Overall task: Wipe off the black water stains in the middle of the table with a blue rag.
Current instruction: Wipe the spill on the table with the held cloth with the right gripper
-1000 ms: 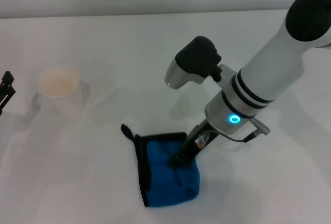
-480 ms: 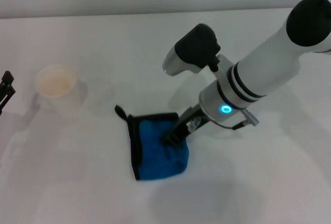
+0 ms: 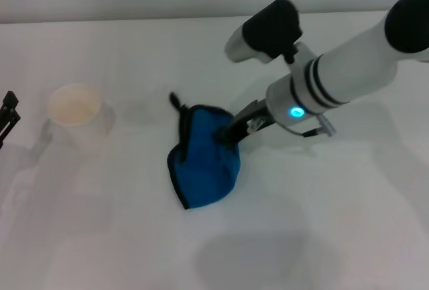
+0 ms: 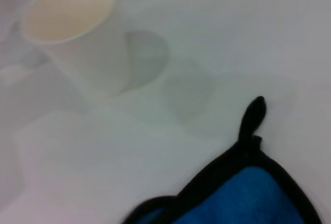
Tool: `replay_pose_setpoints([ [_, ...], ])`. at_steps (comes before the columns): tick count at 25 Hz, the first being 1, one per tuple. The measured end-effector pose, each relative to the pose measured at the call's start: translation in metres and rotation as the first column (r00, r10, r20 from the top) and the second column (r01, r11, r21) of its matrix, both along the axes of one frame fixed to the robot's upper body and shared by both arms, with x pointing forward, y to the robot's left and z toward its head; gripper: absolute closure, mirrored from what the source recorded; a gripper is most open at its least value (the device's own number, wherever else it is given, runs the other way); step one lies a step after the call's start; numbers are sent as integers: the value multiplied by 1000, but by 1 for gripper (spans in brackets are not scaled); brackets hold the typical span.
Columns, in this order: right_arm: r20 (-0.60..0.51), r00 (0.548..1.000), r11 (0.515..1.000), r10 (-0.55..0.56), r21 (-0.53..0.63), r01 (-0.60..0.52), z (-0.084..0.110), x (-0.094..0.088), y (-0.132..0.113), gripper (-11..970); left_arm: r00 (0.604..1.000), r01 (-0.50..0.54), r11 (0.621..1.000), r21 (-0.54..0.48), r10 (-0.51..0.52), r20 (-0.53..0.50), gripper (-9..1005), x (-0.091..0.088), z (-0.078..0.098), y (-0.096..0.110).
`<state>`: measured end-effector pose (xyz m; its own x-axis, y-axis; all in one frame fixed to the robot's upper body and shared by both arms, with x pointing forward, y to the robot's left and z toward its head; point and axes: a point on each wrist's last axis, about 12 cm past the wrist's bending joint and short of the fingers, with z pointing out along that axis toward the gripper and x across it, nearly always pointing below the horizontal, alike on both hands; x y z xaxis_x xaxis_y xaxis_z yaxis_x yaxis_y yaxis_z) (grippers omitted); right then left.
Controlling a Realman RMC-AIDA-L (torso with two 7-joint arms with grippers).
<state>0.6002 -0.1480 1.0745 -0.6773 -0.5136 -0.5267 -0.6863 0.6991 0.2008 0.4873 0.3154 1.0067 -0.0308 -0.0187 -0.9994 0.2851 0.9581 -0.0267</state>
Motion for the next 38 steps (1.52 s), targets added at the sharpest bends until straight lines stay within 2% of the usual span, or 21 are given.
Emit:
replay_pose_setpoints([
  [4, -5, 999, 998, -53, -33, 53, 1, 8, -21, 943, 1000, 0, 1000, 0, 0, 0, 123, 0, 0, 0],
  [7, -43, 998, 998, -39, -56, 37, 2, 6, -31, 942, 1000, 0, 1000, 0, 0, 0, 123, 0, 0, 0],
  [10, -67, 998, 1000, -4, -31, 2, 6, 3, -36, 942, 1000, 1, 1000, 1, -1, 1, 122, 0, 0, 0],
  [22, -139, 974, 983, 181, 44, -177, 13, -14, -24, 940, 1000, 4, 1000, 4, -4, 6, 122, 2, 1, -1],
  [29, -161, 963, 977, 214, 39, -211, 11, -18, -20, 939, 1000, 11, 1000, 5, -11, 13, 122, 6, 3, -3],
  [38, -141, 974, 984, 179, 27, -177, 5, -15, -24, 937, 1000, 11, 1000, 6, -11, 13, 123, 6, 3, -3],
])
